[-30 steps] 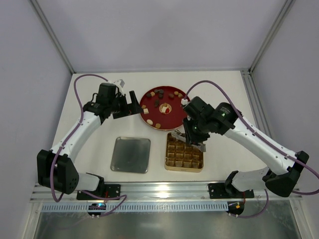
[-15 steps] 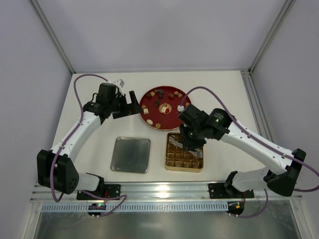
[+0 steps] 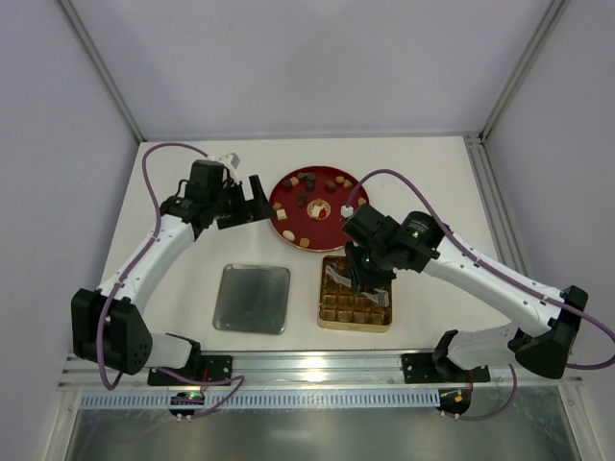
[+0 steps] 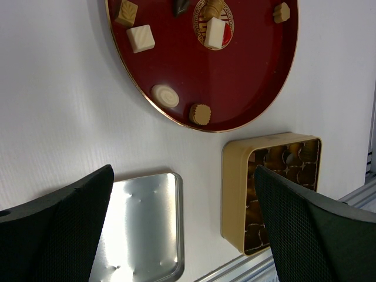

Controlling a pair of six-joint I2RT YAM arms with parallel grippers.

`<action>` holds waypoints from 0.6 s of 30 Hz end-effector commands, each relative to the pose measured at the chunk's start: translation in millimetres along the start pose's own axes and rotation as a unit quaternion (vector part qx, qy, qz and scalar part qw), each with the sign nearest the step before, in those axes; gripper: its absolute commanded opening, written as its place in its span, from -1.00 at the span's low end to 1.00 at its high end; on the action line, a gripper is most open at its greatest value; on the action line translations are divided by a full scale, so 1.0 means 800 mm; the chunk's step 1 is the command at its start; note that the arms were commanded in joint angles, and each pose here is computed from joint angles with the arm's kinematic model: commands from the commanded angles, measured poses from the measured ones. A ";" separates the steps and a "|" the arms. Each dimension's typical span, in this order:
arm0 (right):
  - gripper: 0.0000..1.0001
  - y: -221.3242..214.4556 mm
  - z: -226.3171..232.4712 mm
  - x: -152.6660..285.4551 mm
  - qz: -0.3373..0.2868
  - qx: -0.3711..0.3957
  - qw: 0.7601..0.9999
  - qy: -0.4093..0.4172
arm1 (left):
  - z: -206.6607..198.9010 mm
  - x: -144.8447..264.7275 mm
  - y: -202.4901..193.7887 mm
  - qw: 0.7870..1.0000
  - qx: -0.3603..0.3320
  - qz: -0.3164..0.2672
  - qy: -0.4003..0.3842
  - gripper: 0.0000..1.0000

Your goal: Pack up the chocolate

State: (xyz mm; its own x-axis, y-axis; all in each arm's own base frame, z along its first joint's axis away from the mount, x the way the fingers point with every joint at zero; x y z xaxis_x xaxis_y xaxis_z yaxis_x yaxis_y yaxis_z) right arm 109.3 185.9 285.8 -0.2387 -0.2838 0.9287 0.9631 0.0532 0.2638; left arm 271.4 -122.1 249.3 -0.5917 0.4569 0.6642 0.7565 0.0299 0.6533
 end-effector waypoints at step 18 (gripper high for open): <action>-0.17 0.001 0.004 0.001 -0.011 0.002 1.000 0.011 | 0.001 0.003 0.006 1.000 -0.011 -0.016 0.001 1.00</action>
State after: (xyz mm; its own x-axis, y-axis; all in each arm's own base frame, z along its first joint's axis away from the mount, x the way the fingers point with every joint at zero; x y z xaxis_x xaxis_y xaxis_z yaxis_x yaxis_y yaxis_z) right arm 109.2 185.8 282.4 -0.2349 -0.2782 0.9313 0.9642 0.0546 0.2595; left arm 271.4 -122.1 249.3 -0.5917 0.4569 0.6642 0.7565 0.0299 0.6533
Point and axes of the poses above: each gripper's point midway between its finger pads, its own x axis back along the fingers, its own z axis along the line the jaws close on, y = z × x, the point moved 10 cm from there along x, back along the fingers, and after that the axes turned 12 degrees about -x, right-handed, at the moved point
